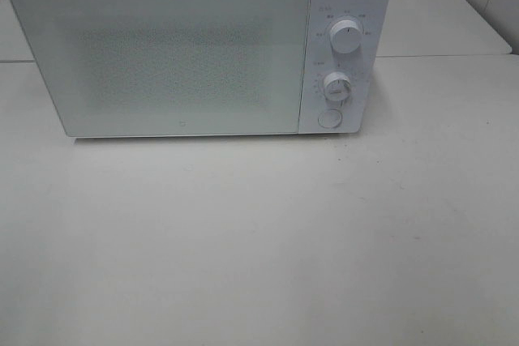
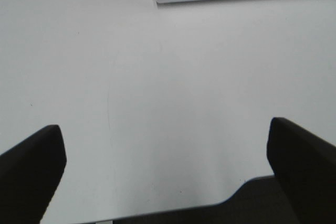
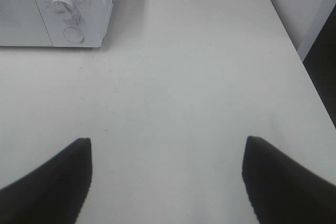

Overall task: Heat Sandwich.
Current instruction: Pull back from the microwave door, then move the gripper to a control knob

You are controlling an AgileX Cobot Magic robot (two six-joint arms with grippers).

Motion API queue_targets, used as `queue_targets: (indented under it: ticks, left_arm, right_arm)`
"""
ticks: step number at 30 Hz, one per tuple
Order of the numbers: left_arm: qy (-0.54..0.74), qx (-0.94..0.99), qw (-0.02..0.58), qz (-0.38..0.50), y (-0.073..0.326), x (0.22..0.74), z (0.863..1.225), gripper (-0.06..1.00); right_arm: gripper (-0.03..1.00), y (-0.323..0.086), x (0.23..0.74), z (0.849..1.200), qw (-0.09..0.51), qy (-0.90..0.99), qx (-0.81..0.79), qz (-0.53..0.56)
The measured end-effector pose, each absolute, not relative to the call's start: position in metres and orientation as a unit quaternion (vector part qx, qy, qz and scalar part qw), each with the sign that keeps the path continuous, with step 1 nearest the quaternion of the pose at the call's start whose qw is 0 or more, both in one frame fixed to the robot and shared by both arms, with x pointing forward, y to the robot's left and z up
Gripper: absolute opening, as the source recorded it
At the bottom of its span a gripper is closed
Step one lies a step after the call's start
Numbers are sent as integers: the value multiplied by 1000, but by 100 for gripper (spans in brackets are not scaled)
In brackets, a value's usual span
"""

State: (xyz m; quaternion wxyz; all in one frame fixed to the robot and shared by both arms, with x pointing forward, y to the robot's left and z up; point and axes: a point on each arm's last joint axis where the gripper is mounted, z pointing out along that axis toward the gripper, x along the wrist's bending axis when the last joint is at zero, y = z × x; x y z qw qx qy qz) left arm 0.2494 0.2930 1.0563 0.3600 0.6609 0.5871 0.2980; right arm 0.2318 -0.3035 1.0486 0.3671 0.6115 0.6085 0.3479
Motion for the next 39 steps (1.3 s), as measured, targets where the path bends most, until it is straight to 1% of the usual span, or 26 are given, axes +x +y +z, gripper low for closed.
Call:
queue_targets:
  ticks: [1,6,39]
  left_arm:
    - [579,653,375,313,293,242,1056,99]
    - [564,640,398,338,294,230,1056,99]
    - [564,639,399,338,294,229,1056,99]
  right_arm:
    - [76,-303,232,1049,367,608,612,348]
    - [76,-303,232,1049,367,608,612,348]
    - [76,-303,232,1049,367,608,612,348]
